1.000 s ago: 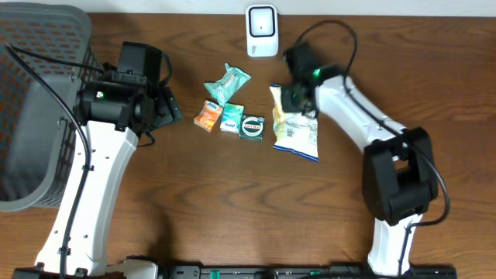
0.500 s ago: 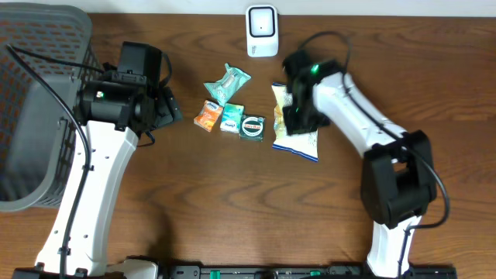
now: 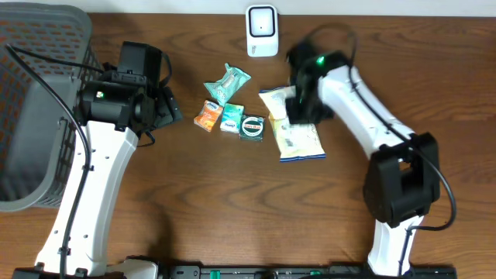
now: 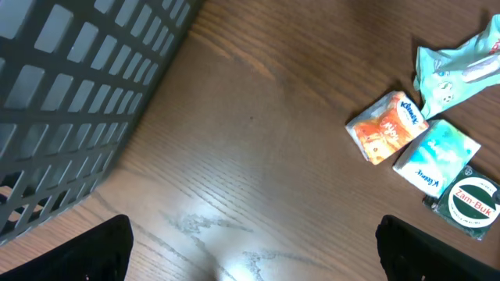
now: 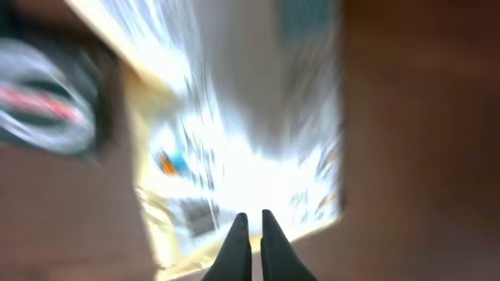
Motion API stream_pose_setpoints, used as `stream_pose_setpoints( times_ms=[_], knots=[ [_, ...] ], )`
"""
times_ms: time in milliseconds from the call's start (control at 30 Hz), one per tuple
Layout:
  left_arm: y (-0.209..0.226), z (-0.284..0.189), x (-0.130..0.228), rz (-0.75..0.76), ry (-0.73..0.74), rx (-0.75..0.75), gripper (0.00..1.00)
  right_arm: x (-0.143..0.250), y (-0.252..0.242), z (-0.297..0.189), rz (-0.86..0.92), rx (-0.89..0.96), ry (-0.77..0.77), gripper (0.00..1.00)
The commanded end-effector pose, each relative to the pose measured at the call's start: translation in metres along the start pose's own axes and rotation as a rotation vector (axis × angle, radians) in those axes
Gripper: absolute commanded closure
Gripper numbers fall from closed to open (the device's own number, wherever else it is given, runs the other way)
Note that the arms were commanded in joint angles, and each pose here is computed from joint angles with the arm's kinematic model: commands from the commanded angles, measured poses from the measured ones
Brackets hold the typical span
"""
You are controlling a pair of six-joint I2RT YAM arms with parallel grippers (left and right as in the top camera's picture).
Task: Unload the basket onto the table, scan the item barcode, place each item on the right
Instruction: 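Turn the white-yellow bag over with the right gripper on the table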
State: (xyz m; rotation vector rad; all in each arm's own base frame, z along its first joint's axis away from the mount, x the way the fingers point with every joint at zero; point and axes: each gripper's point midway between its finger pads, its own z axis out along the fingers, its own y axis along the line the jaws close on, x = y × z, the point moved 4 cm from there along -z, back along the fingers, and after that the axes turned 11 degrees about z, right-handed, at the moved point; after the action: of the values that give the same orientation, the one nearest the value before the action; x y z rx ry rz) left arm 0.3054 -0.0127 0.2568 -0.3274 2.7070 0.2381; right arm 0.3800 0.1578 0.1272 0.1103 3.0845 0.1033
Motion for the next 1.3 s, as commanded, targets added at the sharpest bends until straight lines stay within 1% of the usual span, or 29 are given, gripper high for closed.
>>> stream_pose_setpoints(
  times_ms=[0,100,233,300,367,467,533,567,667,767,833,900,933,967,1033,1067,1100,1200,1233,1267],
  knots=[
    [0.002,0.002,0.000,-0.010,0.005,-0.018,0.02,-0.029,0.000,-0.024,0.003,-0.046,-0.129,0.95],
    [0.003,0.002,0.000,-0.010,0.005,-0.018,0.02,-0.040,0.006,-0.020,0.002,-0.076,-0.175,0.92],
    [0.002,0.002,0.000,-0.010,0.005,-0.017,0.02,-0.043,0.018,-0.007,0.009,-0.122,-0.205,0.91],
    [0.003,0.002,0.000,-0.010,0.005,-0.018,0.02,-0.043,0.023,0.008,0.005,-0.134,-0.226,0.86],
    [0.003,0.002,0.000,-0.010,0.005,-0.018,0.02,-0.040,0.024,0.026,0.027,-0.141,-0.232,0.87],
    [0.003,0.002,0.000,-0.010,0.005,-0.018,0.02,-0.030,0.014,0.058,0.083,-0.118,-0.236,0.93],
    [0.003,0.002,0.000,-0.010,0.005,-0.018,0.02,-0.028,0.015,0.073,0.080,-0.143,-0.258,0.89],
    [0.002,0.002,0.000,-0.010,0.005,-0.017,0.03,-0.028,0.015,0.075,0.078,-0.145,-0.264,0.89],
    [0.003,0.002,0.000,-0.010,0.005,-0.018,0.03,-0.036,0.010,0.059,0.055,-0.107,-0.299,0.90],
    [0.002,0.002,0.000,-0.010,0.005,-0.018,0.02,-0.048,0.002,0.001,0.073,-0.073,-0.341,0.89],
    [0.002,0.002,0.000,-0.010,0.005,-0.017,0.03,-0.047,0.001,-0.026,0.072,-0.076,-0.347,0.88],
    [0.002,0.002,0.000,-0.010,0.005,-0.018,0.02,-0.033,-0.004,-0.055,0.058,-0.058,-0.318,0.85],
    [0.003,0.002,0.000,-0.010,0.005,-0.018,0.02,-0.027,-0.006,-0.059,0.056,-0.050,-0.301,0.85],
    [0.003,0.002,0.000,-0.010,0.005,-0.018,0.02,-0.010,-0.013,-0.060,0.054,-0.017,-0.235,0.85],
    [0.002,0.002,0.000,-0.010,0.005,-0.018,0.02,0.006,-0.019,-0.054,0.049,0.021,-0.159,0.87],
    [0.002,0.002,0.000,-0.010,0.005,-0.017,0.02,0.018,-0.021,-0.043,0.042,0.045,-0.095,0.89],
    [0.002,0.002,0.000,-0.010,0.005,-0.018,0.02,0.024,-0.020,-0.034,0.035,0.048,-0.070,0.89],
    [0.002,0.002,0.000,-0.010,0.005,-0.017,0.02,0.037,-0.018,-0.003,0.019,0.058,-0.028,0.90],
    [0.002,0.002,0.000,-0.010,0.005,-0.018,0.02,0.045,-0.020,0.020,0.028,0.064,-0.017,0.89],
    [0.003,0.002,0.000,-0.010,0.005,-0.018,0.02,0.047,-0.020,0.027,0.033,0.064,-0.017,0.89]
  ],
)
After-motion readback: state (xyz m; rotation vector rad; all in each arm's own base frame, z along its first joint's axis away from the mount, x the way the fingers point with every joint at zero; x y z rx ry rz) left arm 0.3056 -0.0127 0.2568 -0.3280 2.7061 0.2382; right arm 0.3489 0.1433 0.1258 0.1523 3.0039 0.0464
